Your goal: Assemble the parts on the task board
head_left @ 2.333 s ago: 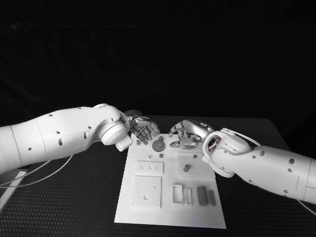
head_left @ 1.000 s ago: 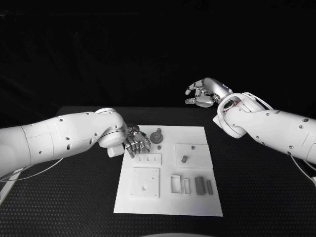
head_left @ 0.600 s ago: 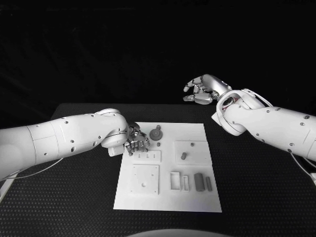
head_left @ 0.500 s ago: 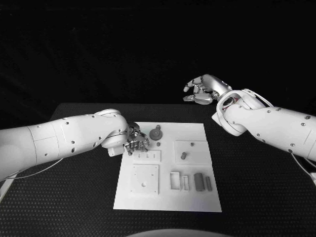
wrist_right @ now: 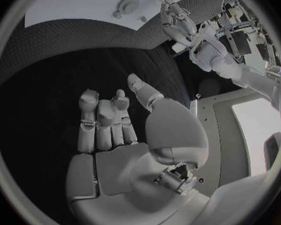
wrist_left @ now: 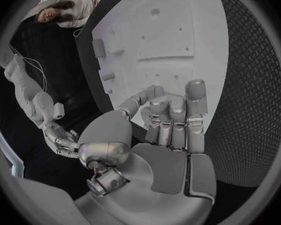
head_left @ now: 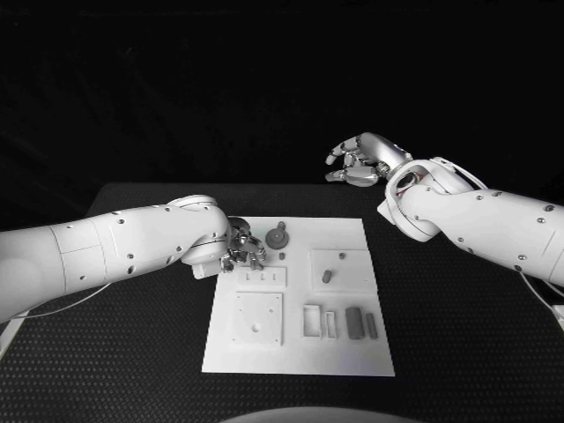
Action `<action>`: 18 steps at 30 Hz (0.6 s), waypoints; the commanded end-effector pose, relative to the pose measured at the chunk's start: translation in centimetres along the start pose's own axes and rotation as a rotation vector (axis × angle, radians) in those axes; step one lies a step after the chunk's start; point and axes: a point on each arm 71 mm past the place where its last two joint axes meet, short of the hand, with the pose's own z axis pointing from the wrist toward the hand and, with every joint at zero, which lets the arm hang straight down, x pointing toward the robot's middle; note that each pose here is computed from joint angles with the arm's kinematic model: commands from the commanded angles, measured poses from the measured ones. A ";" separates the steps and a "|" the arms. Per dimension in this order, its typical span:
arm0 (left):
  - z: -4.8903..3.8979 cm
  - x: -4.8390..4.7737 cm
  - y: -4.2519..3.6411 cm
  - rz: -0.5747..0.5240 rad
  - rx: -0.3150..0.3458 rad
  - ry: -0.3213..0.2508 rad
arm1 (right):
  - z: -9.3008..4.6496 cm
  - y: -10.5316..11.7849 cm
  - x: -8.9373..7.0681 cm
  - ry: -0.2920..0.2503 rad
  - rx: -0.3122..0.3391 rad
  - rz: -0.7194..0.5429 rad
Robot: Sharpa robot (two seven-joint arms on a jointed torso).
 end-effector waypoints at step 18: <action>0.18 0.23 -0.44 0.013 0.011 -0.032 | 0.1 -1.6 0.2 0.086 0.102 0.294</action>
